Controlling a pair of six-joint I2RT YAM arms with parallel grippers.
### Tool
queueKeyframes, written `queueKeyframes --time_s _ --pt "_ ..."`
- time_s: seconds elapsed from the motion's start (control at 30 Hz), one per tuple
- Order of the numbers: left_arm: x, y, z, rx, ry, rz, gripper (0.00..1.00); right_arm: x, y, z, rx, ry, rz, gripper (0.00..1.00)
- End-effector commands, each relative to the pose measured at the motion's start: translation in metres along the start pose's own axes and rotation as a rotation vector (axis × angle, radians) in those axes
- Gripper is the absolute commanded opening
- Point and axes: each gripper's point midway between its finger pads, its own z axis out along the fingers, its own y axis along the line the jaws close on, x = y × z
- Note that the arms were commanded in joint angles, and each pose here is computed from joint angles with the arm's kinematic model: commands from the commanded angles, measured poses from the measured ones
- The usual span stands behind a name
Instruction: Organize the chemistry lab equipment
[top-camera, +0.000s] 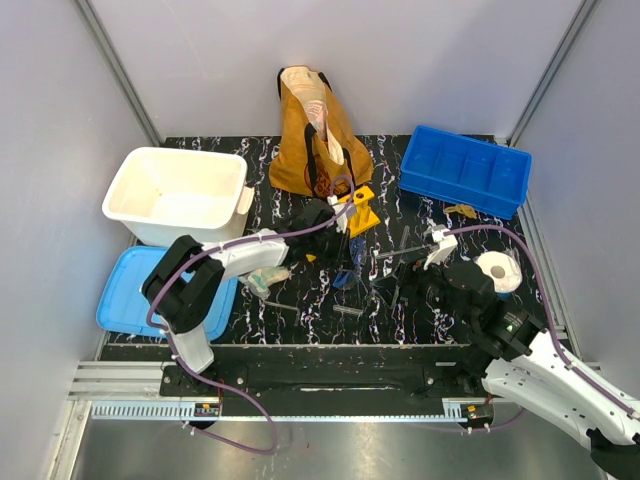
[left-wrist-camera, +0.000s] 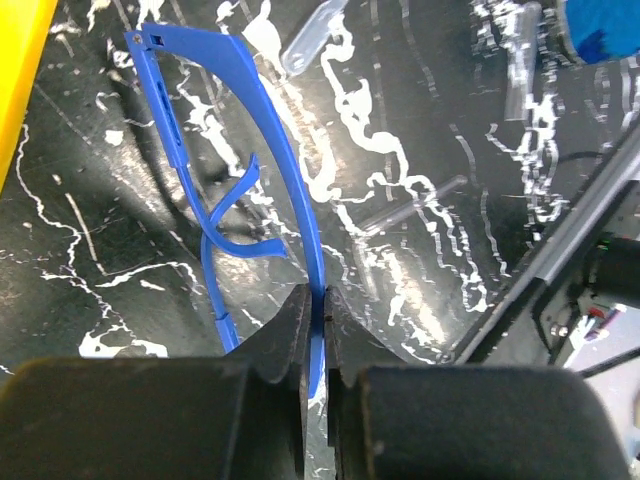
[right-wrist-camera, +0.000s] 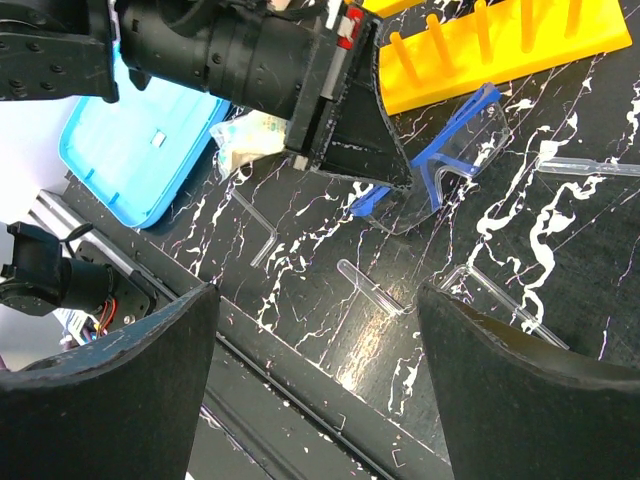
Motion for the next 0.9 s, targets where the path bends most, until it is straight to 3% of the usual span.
queueKeyframes --time_s 0.0,0.2,0.27,0.3,0.4,0.67,0.77,0.87 --pt "-0.05 -0.053 -0.045 0.141 -0.154 0.059 0.0 -0.015 0.01 -0.002 -0.042 -0.05 -0.001 0.85" --pt "-0.076 -0.079 -0.102 0.128 -0.272 0.116 0.0 -0.015 0.011 -0.001 -0.045 -0.053 0.007 0.85" --pt "-0.092 -0.078 -0.131 0.047 -0.336 0.136 0.0 -0.014 0.01 -0.001 -0.042 -0.054 0.013 0.9" --pt "-0.097 -0.073 -0.144 -0.003 -0.354 0.137 0.0 -0.014 0.009 -0.001 -0.038 -0.056 0.016 0.98" --pt "-0.122 -0.052 -0.194 -0.154 -0.461 0.101 0.0 -0.011 0.004 -0.001 -0.018 -0.058 0.021 1.0" --pt "-0.158 0.08 -0.337 -0.612 -0.756 -0.176 0.0 -0.013 0.0 -0.003 0.004 -0.06 -0.001 1.0" --pt "-0.152 0.136 -0.37 -0.738 -0.795 -0.327 0.0 -0.016 0.0 -0.003 0.012 -0.055 -0.021 1.0" --pt "-0.149 0.169 -0.376 -0.744 -0.795 -0.439 0.0 -0.02 0.001 -0.006 0.015 -0.057 -0.033 1.0"
